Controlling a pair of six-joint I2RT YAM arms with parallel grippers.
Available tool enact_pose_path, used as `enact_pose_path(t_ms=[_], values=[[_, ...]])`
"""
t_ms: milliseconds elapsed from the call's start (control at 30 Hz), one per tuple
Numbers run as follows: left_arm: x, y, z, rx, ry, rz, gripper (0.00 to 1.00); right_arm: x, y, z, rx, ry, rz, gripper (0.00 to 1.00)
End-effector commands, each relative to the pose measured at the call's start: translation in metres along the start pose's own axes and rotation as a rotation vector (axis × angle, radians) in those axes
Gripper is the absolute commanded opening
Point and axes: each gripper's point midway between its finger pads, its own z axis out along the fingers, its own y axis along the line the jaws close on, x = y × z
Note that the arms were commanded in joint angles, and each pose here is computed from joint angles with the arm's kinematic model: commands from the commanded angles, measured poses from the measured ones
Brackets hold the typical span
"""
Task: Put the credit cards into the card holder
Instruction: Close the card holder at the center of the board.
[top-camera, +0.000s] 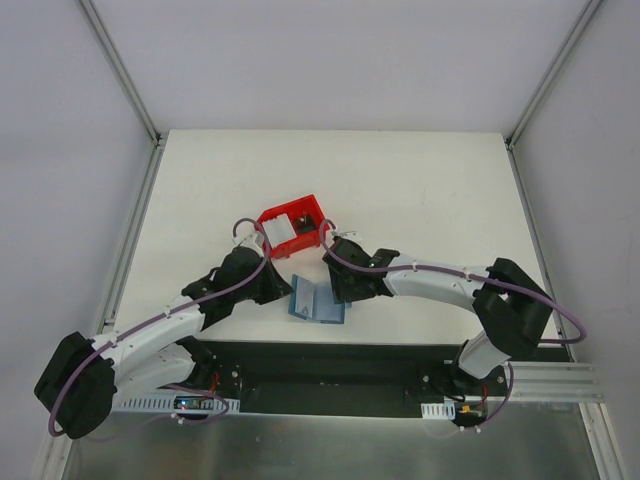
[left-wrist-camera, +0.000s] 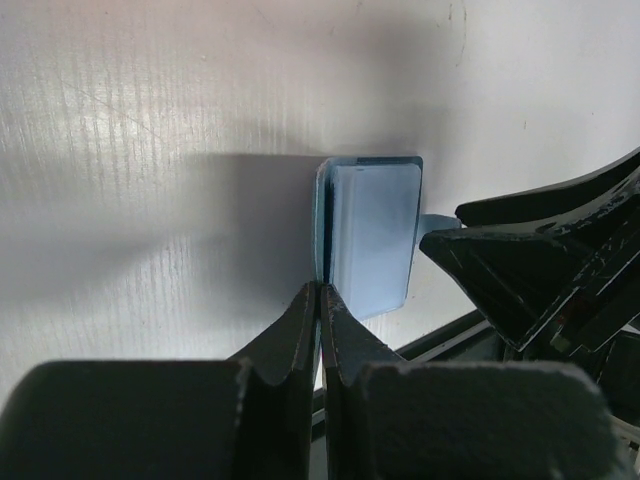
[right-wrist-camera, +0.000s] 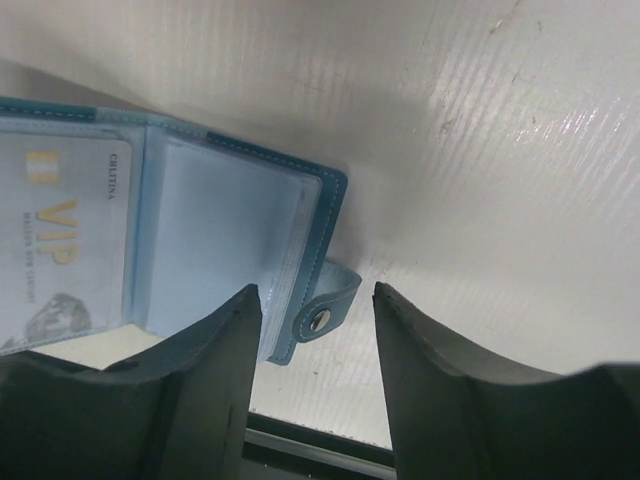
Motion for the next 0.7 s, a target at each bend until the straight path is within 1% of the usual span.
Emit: enact_pose_path(t_ms=[0,33,100,133,167,267,333,567,667], values=[[-0.009,-0.015,-0.003,0.037,-0.006,0.022,0.00,-0.006,-0.006,-0.005,0.036,-0.007,-0.004,0.43],[-0.009,-0.016,-0.002,0.037,-0.004,0.021,0.00,-0.004,-0.007,-0.005,0.037,-0.002,-0.002,0.34],[-0.007,-0.013,-0.003,0.019,0.010,0.023,0.00,0.000,-0.012,-0.004,0.051,0.000,0.002,0.23],[-0.008,-0.014,-0.003,0.018,0.012,0.027,0.00,0.002,-0.014,-0.004,0.054,-0.001,0.004,0.15],[-0.008,-0.015,-0.003,0.015,0.015,0.033,0.00,0.002,-0.015,-0.004,0.053,-0.005,0.005,0.12],[-0.010,-0.022,-0.003,0.026,0.025,0.046,0.00,0.002,-0.015,-0.004,0.033,-0.028,0.020,0.06],[-0.010,-0.033,-0.003,0.041,0.036,0.061,0.00,0.000,-0.010,-0.004,-0.013,-0.061,0.043,0.05],[0.005,-0.067,0.007,0.078,0.117,0.119,0.01,-0.013,-0.014,-0.008,-0.120,-0.191,0.174,0.04],[0.018,-0.079,0.016,0.077,0.170,0.138,0.06,-0.012,-0.022,-0.010,-0.130,-0.221,0.216,0.04]])
